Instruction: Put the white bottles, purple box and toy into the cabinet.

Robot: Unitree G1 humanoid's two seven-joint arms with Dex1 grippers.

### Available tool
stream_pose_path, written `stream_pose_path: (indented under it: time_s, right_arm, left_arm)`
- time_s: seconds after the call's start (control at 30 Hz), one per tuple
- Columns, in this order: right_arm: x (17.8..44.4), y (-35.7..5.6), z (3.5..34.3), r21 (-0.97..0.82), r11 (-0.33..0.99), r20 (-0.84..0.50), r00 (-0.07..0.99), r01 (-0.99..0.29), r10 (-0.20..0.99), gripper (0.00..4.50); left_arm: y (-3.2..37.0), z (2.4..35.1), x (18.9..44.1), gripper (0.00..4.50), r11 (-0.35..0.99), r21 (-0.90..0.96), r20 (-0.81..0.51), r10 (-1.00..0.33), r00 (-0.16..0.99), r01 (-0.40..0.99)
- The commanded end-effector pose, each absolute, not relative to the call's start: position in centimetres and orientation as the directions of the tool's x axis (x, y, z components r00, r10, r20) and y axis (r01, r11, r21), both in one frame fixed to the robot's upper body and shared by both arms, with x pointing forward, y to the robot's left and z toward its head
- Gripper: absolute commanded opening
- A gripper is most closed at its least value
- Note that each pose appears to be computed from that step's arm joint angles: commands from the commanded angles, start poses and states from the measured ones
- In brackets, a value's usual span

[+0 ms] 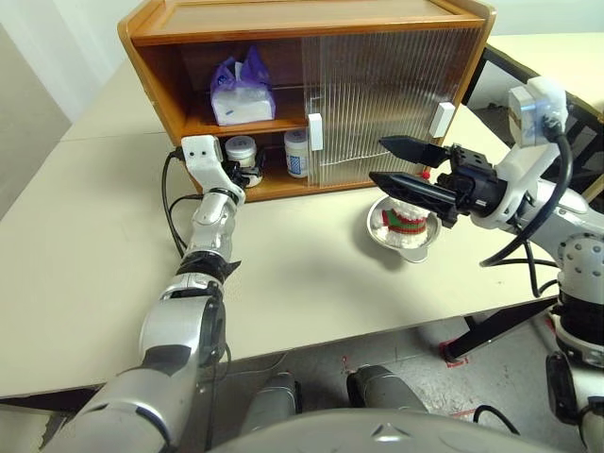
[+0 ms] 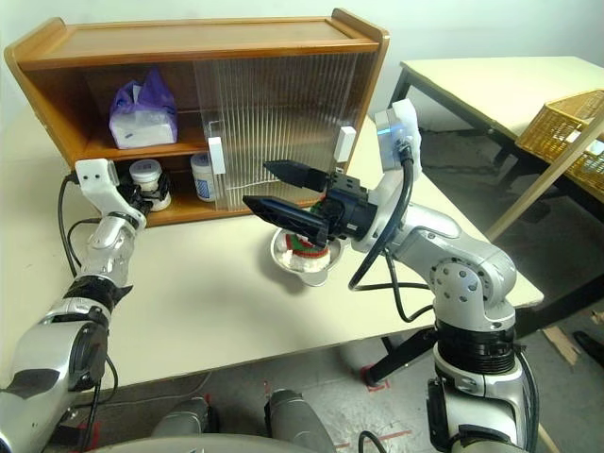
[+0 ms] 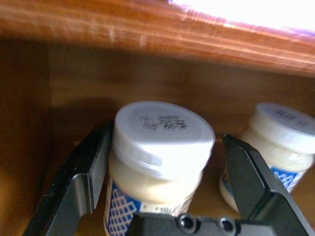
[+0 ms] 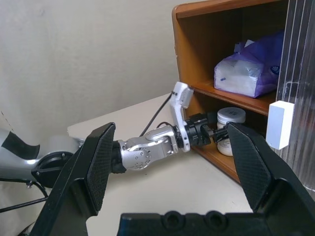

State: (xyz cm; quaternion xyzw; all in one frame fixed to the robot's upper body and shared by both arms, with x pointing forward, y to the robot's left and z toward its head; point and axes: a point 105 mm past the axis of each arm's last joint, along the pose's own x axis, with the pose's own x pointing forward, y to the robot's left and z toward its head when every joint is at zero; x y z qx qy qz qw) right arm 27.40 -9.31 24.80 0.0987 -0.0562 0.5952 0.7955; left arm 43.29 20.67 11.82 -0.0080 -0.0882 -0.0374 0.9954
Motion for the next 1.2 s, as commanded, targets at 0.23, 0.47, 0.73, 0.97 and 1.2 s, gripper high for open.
stream_pose_path:
  time_s: [0.23,0.47,0.73,0.97,1.2]
  right_arm:
    - [27.5,-8.9,24.9,0.096,0.240,0.209,0.255,-0.966,0.944,4.50]
    - [27.7,-8.9,24.9,0.096,0.234,0.209,0.250,-0.967,0.946,4.50]
    - [27.7,-9.0,24.8,0.097,0.223,0.208,0.239,-0.970,0.948,4.50]
    - [27.8,-8.8,24.7,0.096,0.217,0.211,0.233,-0.971,0.949,4.50]
    - [27.9,-8.9,24.6,0.095,0.220,0.210,0.236,-0.971,0.949,4.50]
  left_arm:
    - [22.5,12.5,41.3,4.48,0.998,0.000,0.217,-0.057,0.974,0.059]
    - [22.6,12.6,38.4,4.48,0.992,0.027,0.201,-0.123,0.972,0.120]
    - [17.8,13.8,35.3,4.09,0.930,0.008,0.190,-0.363,0.912,0.368]
    - [9.6,16.3,33.8,1.73,0.796,0.024,0.235,-0.593,0.770,0.605]
    - [4.1,16.9,33.6,0.02,0.705,-0.005,0.254,-0.685,0.683,0.709]
